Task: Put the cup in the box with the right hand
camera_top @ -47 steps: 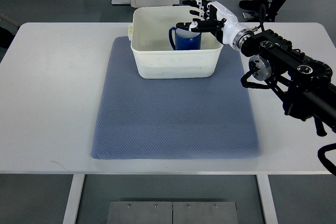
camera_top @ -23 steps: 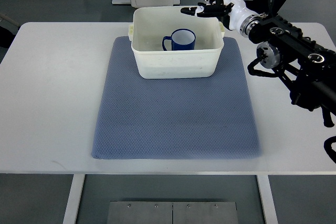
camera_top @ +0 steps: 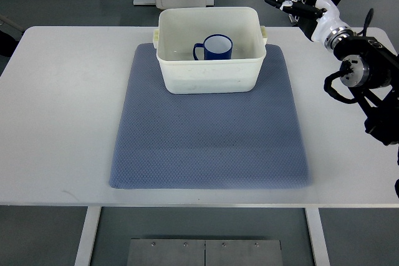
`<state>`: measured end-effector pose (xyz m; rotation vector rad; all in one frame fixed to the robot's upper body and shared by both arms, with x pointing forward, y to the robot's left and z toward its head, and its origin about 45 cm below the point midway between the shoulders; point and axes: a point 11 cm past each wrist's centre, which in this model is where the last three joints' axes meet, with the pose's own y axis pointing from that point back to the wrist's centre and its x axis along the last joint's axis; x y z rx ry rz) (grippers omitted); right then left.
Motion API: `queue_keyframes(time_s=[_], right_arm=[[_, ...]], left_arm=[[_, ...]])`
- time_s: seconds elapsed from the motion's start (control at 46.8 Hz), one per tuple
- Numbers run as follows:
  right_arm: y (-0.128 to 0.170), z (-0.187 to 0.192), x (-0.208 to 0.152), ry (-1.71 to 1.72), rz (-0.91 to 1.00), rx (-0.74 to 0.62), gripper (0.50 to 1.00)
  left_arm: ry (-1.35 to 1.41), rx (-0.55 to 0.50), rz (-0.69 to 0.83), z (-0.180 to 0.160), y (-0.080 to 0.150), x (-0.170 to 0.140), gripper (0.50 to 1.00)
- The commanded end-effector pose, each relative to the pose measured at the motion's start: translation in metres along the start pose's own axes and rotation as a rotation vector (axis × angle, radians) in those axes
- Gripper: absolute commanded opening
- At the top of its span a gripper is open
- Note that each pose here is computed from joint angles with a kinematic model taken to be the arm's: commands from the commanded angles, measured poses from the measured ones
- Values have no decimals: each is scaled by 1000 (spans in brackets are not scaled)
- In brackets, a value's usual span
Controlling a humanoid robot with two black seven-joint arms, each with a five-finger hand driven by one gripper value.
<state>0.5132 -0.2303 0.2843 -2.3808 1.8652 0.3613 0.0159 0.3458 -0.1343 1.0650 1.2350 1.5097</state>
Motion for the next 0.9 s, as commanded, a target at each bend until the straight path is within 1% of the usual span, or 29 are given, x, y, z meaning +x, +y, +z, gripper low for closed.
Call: queue_keyframes(time_s=[0.0,0.193,0.406,0.513,0.877], right_arm=[[4,7,8,-29,19,-5,993],[13,29,21,-75,57,-29,995],[20,46,27,-95,72,-51,1000],[19,45,27,-118,79,-40,1000],[24,57,29,-134,87,-57,1000]], left_arm=[[0,0,0,0,0,0,1000],[0,0,0,0,0,0,1000],[0,0,0,0,0,0,1000],[0,0,0,0,0,0,1000],[0,0,0,0,0,0,1000]])
